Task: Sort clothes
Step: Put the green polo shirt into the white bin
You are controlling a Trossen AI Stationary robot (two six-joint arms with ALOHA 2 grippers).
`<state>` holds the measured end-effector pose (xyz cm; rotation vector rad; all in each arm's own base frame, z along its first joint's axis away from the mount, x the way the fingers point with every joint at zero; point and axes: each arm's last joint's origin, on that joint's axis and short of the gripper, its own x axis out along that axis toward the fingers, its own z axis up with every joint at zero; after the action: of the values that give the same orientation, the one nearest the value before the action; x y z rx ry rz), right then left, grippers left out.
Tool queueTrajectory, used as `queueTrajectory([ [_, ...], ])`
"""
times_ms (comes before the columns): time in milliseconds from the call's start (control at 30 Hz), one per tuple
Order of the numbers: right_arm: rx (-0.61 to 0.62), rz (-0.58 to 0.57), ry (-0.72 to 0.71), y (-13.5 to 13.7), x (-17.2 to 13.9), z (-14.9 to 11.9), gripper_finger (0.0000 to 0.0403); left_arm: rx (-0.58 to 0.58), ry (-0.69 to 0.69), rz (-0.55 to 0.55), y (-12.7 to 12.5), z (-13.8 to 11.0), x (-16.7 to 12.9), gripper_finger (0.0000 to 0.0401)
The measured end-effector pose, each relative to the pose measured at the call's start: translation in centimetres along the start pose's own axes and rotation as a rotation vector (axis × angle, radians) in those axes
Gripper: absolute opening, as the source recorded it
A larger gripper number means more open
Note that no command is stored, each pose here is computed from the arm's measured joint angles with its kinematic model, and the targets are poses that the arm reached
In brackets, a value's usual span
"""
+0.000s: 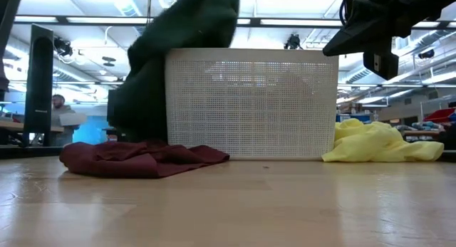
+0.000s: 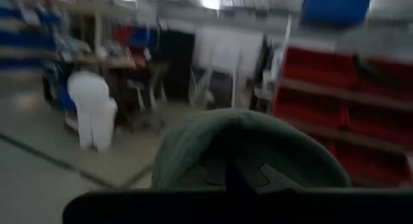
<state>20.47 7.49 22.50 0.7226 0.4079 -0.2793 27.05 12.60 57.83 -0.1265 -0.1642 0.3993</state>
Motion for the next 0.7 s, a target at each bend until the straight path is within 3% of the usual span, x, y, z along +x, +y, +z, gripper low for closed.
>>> queueTrajectory([
  [133,0.001,0.0,-0.001,0.0,0.0,0.0,0.0003,0.008,0.201,0.018,0.6,-3.5,2.0,0.0],
  [367,0.003,0.002,-0.004,0.0,0.0,0.0,0.0008,0.066,0.565,0.174,2.0,-9.9,4.2,0.0],
  [600,0.005,0.003,-0.005,0.0,0.0,0.0,0.0003,0.053,0.836,0.163,2.8,-17.0,5.7,0.0001],
  [700,0.009,0.008,-0.008,0.1,0.0,0.1,0.0004,0.049,0.892,0.157,3.1,-19.8,6.1,0.0004],
])
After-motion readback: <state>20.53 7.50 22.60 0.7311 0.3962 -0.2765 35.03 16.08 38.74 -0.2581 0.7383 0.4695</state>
